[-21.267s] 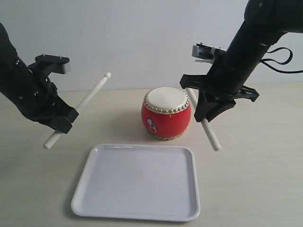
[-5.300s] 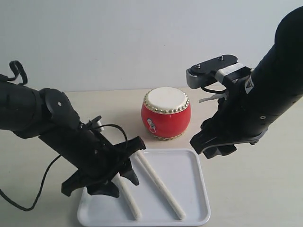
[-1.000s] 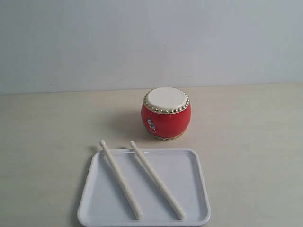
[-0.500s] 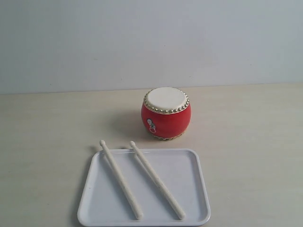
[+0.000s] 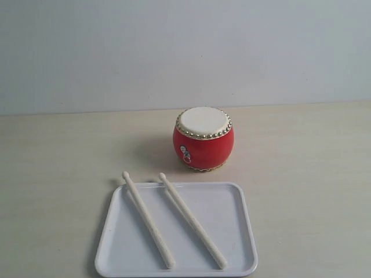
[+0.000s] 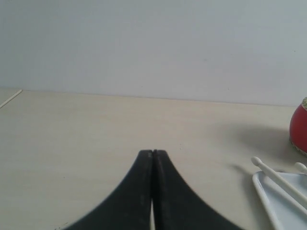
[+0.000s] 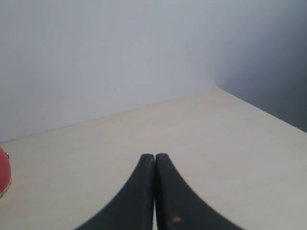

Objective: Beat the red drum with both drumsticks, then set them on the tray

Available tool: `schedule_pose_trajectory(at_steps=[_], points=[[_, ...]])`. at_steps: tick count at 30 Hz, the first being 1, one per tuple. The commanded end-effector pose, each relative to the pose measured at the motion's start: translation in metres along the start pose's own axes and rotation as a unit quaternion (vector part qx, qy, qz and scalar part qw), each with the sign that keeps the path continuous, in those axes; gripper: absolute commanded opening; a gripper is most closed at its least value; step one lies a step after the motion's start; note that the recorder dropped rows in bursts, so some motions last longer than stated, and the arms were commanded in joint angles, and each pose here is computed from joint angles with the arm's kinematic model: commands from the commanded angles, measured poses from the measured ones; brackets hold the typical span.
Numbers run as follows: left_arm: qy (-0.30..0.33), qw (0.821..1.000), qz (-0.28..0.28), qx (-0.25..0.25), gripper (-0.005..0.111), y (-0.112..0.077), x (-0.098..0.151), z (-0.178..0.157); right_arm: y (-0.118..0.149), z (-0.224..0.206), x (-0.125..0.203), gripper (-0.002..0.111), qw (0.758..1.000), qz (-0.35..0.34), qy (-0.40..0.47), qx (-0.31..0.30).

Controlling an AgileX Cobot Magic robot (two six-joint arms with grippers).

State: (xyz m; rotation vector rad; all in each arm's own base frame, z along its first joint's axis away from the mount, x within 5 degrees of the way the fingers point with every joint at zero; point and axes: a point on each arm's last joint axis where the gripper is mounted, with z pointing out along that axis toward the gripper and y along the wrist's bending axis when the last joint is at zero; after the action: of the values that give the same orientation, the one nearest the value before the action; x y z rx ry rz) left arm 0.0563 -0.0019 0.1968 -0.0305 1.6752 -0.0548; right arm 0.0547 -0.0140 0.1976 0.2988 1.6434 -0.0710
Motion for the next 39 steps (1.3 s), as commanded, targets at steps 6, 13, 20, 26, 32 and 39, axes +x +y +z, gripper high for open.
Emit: schedule_pose_trajectory(at_steps=[6, 13, 20, 26, 32, 39], points=[[-0.006, 1.000, -0.004, -0.002, 0.000, 0.0002, -0.0001, -0.0003, 0.0022, -0.0003, -0.0011, 0.000, 1.000, -0.003, -0.014, -0.012], [-0.006, 1.000, -0.004, -0.002, 0.000, 0.0002, -0.0001, -0.0003, 0.0026, -0.0003, -0.0008, 0.000, 1.000, 0.024, -0.012, -0.015], [-0.006, 1.000, -0.004, -0.002, 0.000, 0.0002, -0.0001, -0.0003, 0.0035, -0.0004, -0.0031, 0.000, 0.999, 0.045, -0.024, -0.020], [-0.006, 1.000, -0.004, -0.002, 0.000, 0.0002, -0.0001, -0.0003, 0.0055, -0.0005, -0.0033, 0.000, 0.998, 0.045, -0.023, -0.037], [-0.006, 1.000, -0.003, -0.002, 0.000, 0.0002, -0.0001, -0.0003, 0.0064, -0.0006, -0.0033, 0.000, 0.998, 0.044, -0.022, -0.045], [-0.006, 1.000, -0.003, -0.002, 0.000, 0.0002, -0.0001, -0.0003, 0.0064, -0.0006, -0.0033, 0.000, 0.998, 0.045, -0.022, -0.045]])
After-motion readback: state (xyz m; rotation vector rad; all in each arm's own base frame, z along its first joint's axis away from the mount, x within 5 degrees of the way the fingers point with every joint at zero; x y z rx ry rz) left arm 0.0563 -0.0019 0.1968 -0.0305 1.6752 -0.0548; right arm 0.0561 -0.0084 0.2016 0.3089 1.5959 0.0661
